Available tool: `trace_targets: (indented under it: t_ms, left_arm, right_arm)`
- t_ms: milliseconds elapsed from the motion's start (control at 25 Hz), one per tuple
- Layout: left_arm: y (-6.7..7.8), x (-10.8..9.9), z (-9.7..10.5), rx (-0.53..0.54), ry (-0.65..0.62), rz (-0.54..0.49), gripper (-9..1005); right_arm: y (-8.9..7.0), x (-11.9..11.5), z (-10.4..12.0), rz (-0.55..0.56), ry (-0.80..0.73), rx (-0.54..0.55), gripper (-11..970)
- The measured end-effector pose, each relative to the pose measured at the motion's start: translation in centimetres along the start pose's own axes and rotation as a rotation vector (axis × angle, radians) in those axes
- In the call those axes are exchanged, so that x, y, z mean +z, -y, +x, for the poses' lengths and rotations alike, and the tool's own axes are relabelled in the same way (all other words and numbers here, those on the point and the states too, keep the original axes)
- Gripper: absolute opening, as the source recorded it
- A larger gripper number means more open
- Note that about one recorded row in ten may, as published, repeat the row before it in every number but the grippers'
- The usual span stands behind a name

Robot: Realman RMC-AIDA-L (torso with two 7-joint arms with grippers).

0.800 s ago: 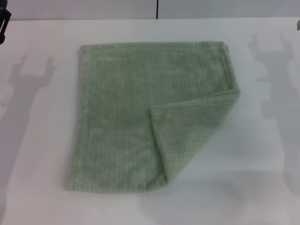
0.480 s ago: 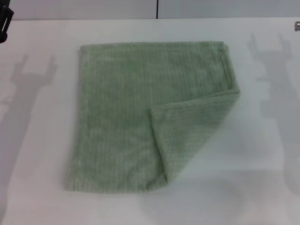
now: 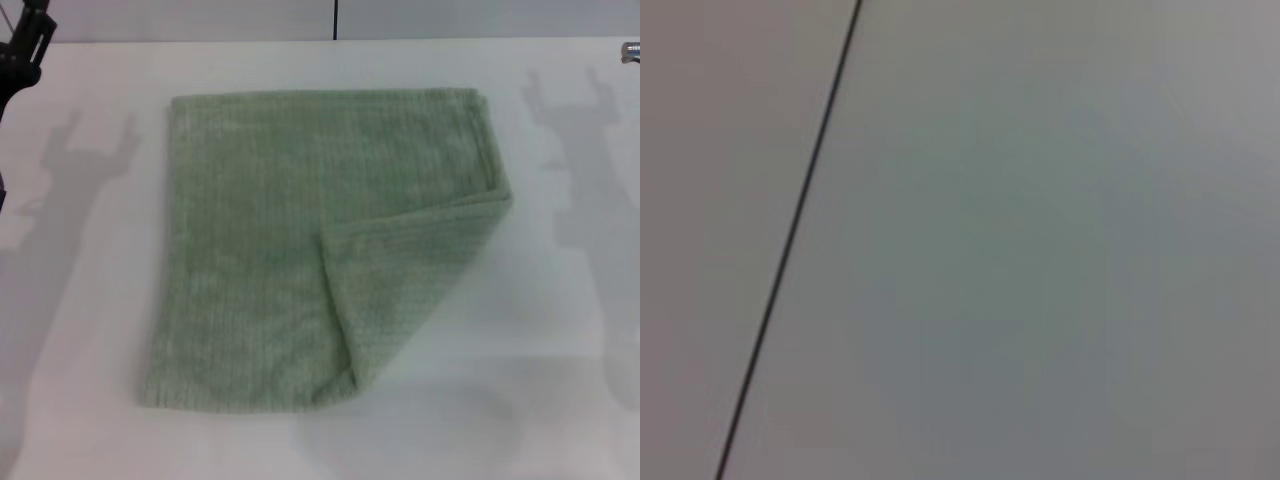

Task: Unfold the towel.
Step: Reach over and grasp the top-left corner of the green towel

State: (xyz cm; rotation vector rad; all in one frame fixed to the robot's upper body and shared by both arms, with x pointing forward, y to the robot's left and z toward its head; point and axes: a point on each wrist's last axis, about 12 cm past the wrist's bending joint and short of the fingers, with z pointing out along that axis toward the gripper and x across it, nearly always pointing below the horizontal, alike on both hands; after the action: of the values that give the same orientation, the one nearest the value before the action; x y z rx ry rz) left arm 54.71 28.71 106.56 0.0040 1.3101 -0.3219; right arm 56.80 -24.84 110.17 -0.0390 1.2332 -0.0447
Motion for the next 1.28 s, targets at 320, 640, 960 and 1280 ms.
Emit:
trace_targets:
  t_ms: [320,640,960,1280]
  left_arm:
    - [0.7,1.1,0.9,-0.007,-0.086,0.023,668]
    - [1.3,1.5,1.4,-0.004,-0.118,0.053,406]
    - [4.0,4.0,3.9,0.048,-0.357,0.146,135]
    - [5.4,5.4,5.1,0.1,-0.496,0.18,13]
  right_arm:
    - [0.1,0.0,0.0,-0.001,0.0,-0.003,777]
    - [-0.1,0.1,0.0,-0.008,-0.004,-0.003,776]
    - [-0.2,0.3,0.2,-0.014,-0.023,0.0,776]
    - [-0.3,0.3,0.3,-0.016,-0.03,0.001,777]
